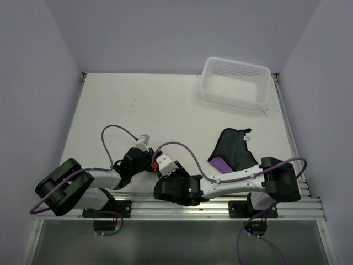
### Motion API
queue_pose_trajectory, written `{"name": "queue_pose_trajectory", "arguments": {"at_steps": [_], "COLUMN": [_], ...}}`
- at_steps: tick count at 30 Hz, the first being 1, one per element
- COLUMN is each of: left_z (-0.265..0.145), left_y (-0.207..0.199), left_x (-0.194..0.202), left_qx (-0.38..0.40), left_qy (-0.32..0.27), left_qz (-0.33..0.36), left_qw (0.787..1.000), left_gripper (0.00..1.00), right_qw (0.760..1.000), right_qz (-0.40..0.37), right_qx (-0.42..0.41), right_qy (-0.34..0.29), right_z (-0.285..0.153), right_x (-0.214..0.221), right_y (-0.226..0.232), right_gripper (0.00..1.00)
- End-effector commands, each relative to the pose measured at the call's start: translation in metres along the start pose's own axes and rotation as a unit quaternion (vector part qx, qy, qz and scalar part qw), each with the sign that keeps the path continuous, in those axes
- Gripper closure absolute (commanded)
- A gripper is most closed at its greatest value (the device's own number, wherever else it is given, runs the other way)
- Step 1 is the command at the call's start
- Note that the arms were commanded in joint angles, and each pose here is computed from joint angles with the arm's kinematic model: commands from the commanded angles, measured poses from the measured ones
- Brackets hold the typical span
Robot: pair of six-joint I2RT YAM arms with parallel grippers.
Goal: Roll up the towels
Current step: Roll the towel
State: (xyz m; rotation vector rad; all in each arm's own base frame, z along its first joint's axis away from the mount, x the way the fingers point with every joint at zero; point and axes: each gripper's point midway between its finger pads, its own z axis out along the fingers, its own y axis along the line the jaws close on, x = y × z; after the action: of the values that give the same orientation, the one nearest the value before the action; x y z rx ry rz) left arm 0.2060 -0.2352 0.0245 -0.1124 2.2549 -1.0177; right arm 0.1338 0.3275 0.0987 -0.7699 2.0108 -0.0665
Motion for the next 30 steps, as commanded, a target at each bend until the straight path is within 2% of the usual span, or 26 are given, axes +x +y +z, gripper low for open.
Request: {"name": "queue_pose_trajectory", "arguments": {"at_steps": [1, 2, 5, 6, 7, 8, 11, 14, 19, 25, 30], "left_z": [-0.017, -0.017, -0.018, -0.018, -0.018, -0.019, -0.019, -0.019, -0.019, -0.019, -0.019], "left_y": [0.061, 0.061, 0.062, 0.062, 0.062, 0.062, 0.061, 0.061, 0.064, 0.064, 0.065], "left_x": [0.044, 0.044, 0.045, 0.045, 0.046, 0.047, 0.047, 0.047, 0.050, 0.051, 0.051], "left_qx": [-0.109, -0.109, -0.109, -0.108, -0.107, -0.106, -0.104, -0.104, -0.108, -0.104, -0.108], "left_qy": [0.062, 0.062, 0.062, 0.062, 0.063, 0.065, 0.064, 0.064, 0.067, 0.069, 0.065], "left_qz": [0.000, 0.000, -0.003, -0.003, -0.004, -0.003, -0.005, -0.005, -0.005, -0.009, -0.014], "left_qw": [0.992, 0.992, 0.992, 0.992, 0.992, 0.992, 0.992, 0.992, 0.992, 0.992, 0.992], "left_gripper": [0.95, 0.95, 0.95, 0.95, 0.95, 0.95, 0.95, 0.95, 0.95, 0.95, 0.96], "right_qw": [0.994, 0.988, 0.964, 0.948, 0.942, 0.927, 0.903, 0.886, 0.873, 0.883, 0.882], "right_qz": [0.095, 0.137, 0.218, 0.275, 0.286, 0.317, 0.356, 0.380, 0.396, 0.380, 0.377], "right_qx": [-0.056, -0.065, -0.143, -0.158, -0.169, -0.193, -0.227, -0.250, -0.265, -0.240, -0.238], "right_qy": [0.004, 0.004, 0.039, 0.024, 0.039, 0.055, 0.077, 0.089, 0.105, 0.134, 0.150], "right_z": [-0.004, -0.002, 0.005, 0.012, 0.017, 0.020, 0.026, 0.031, 0.037, 0.048, 0.050], "right_x": [-0.003, -0.010, 0.001, -0.015, -0.001, 0.000, 0.007, 0.012, 0.024, 0.047, 0.058], "right_y": [-0.001, -0.010, -0.002, -0.011, -0.011, -0.011, -0.009, 0.000, 0.011, 0.012, 0.016], "right_gripper": [0.51, 0.52, 0.52, 0.52, 0.52, 0.52, 0.51, 0.52, 0.54, 0.58, 0.60]}}
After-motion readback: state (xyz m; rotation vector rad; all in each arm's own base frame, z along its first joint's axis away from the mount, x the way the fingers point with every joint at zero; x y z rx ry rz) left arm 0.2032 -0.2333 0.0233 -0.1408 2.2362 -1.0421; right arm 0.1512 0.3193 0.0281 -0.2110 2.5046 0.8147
